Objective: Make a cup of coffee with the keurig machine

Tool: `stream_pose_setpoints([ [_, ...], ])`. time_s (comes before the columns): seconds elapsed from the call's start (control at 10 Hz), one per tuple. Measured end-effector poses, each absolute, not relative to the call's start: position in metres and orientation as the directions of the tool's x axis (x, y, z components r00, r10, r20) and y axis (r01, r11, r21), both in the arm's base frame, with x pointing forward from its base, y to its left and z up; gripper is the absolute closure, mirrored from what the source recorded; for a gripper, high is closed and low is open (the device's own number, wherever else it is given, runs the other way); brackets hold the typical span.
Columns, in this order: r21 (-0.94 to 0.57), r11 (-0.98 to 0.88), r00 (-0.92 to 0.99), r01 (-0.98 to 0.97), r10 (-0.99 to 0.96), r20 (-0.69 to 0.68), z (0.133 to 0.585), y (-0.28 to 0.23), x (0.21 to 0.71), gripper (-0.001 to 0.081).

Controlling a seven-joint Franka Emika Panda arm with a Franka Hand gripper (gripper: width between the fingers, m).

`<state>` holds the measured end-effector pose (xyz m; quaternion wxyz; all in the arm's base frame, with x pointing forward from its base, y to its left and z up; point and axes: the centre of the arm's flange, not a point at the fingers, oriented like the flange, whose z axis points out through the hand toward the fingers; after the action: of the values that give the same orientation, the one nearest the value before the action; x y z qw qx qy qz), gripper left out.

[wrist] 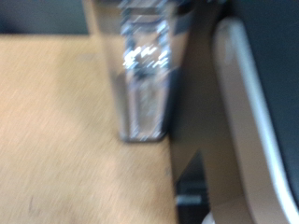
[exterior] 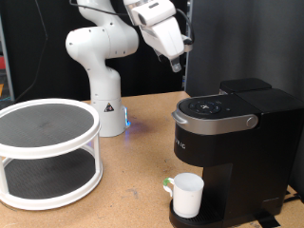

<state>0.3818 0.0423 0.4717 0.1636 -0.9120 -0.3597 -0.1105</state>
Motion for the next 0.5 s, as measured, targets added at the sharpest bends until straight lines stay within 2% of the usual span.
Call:
stream_pose_setpoints([
  [0.2, -0.172, -0.659, 0.679, 0.732, 0.684, 0.266, 0.48, 0.052, 0.389, 0.0008],
  [0.5, -0.153, -0.675, 0.689, 0.721, 0.679, 0.254, 0.495, 0.065, 0.415, 0.0008],
])
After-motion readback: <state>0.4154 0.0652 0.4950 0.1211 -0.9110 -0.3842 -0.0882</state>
